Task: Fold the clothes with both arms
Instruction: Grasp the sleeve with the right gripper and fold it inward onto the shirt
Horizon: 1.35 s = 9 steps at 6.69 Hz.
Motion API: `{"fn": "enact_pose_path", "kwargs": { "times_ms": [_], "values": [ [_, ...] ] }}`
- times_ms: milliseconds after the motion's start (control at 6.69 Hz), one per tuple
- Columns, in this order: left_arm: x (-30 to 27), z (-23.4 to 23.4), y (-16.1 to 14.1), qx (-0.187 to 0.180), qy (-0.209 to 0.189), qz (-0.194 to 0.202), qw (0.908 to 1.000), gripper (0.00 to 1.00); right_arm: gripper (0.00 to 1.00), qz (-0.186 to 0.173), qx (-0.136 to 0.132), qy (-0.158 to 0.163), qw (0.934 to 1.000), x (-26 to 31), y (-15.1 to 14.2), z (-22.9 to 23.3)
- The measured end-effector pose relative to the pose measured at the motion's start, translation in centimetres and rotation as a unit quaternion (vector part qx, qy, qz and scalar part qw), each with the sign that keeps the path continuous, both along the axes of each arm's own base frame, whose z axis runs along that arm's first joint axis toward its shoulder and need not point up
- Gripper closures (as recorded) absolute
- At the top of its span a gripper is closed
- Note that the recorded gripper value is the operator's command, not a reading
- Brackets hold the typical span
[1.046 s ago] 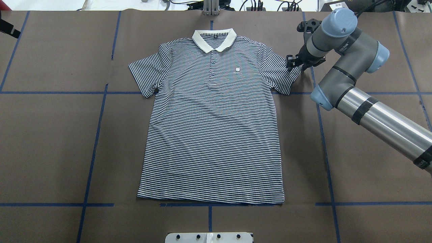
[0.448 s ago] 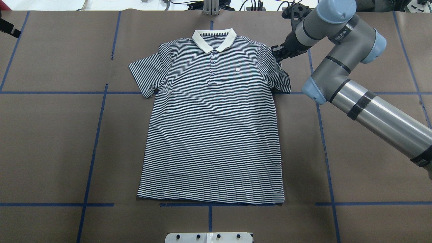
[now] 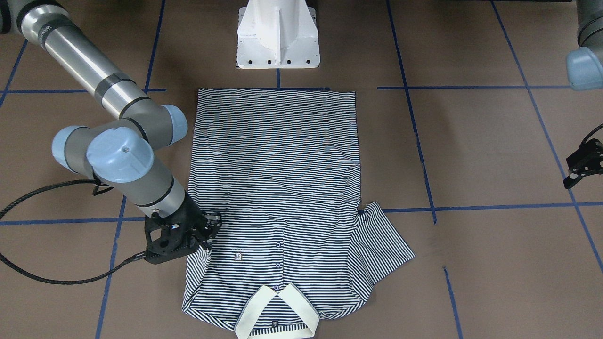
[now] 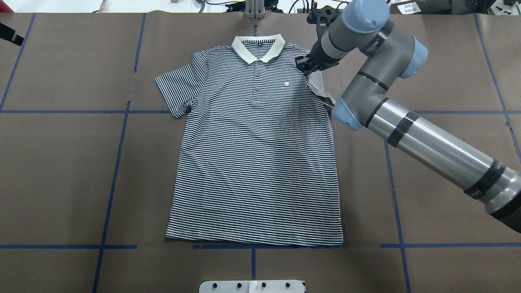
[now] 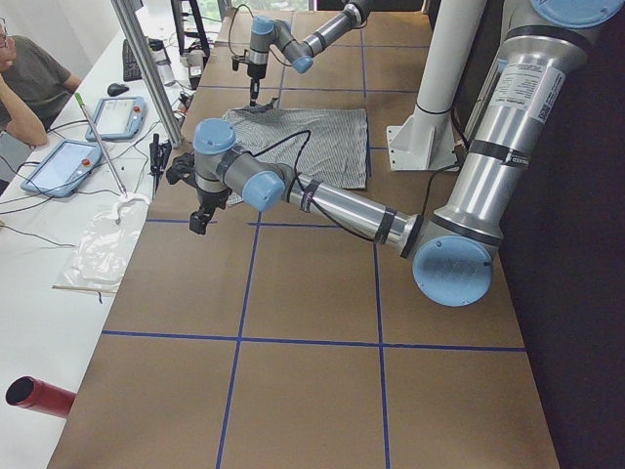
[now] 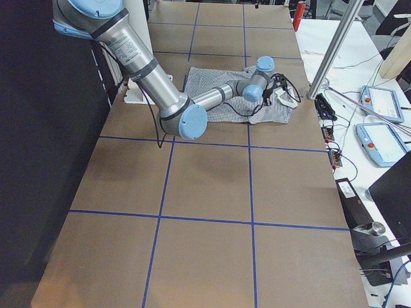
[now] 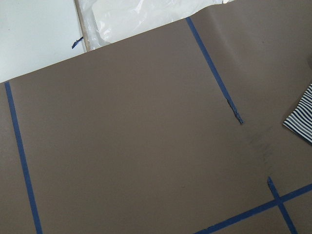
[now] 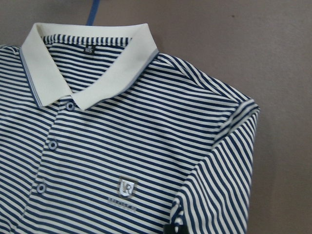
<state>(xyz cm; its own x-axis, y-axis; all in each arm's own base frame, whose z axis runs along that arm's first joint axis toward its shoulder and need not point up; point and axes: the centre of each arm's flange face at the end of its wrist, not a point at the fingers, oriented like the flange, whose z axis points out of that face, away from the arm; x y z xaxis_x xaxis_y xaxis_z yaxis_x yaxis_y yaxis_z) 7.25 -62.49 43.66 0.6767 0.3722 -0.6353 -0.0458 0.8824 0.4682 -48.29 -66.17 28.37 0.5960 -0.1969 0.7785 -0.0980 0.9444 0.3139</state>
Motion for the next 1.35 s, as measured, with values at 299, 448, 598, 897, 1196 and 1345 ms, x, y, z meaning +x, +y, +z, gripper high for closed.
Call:
{"fn": "enact_pose_path", "kwargs": {
  "times_ms": [299,448,598,897,1196,1345],
  "values": [
    [0.1,-0.3,-0.1,0.002,0.001,0.0,1.0,0.0,0.01,0.023,0.006,0.032,0.9992,-4.4,-1.6,-1.8],
    [0.1,-0.6,-0.3,0.004,0.001,-0.001,1.0,0.0,0.0,0.03,0.009,0.04,0.9987,-5.1,-1.8,-1.8],
    [0.2,-1.2,-0.6,0.006,0.003,-0.003,1.0,0.0,0.0,0.033,0.012,0.042,0.9985,-5.5,-1.8,-1.9],
    [3.5,-4.1,-1.6,-0.015,0.021,-0.021,0.9995,0.0,0.0,0.036,-0.016,0.029,0.9988,-5.3,-1.2,-2.6],
    [13.6,-7.2,-1.2,-0.081,0.061,-0.085,0.9912,0.0,0.0,0.022,-0.087,0.054,0.9945,-2.7,1.0,-5.9],
    [19.0,-7.9,-0.5,-0.115,0.086,-0.123,0.982,0.0,0.0,0.015,-0.116,0.066,0.9909,0.4,3.0,-6.5]
  ]
}}
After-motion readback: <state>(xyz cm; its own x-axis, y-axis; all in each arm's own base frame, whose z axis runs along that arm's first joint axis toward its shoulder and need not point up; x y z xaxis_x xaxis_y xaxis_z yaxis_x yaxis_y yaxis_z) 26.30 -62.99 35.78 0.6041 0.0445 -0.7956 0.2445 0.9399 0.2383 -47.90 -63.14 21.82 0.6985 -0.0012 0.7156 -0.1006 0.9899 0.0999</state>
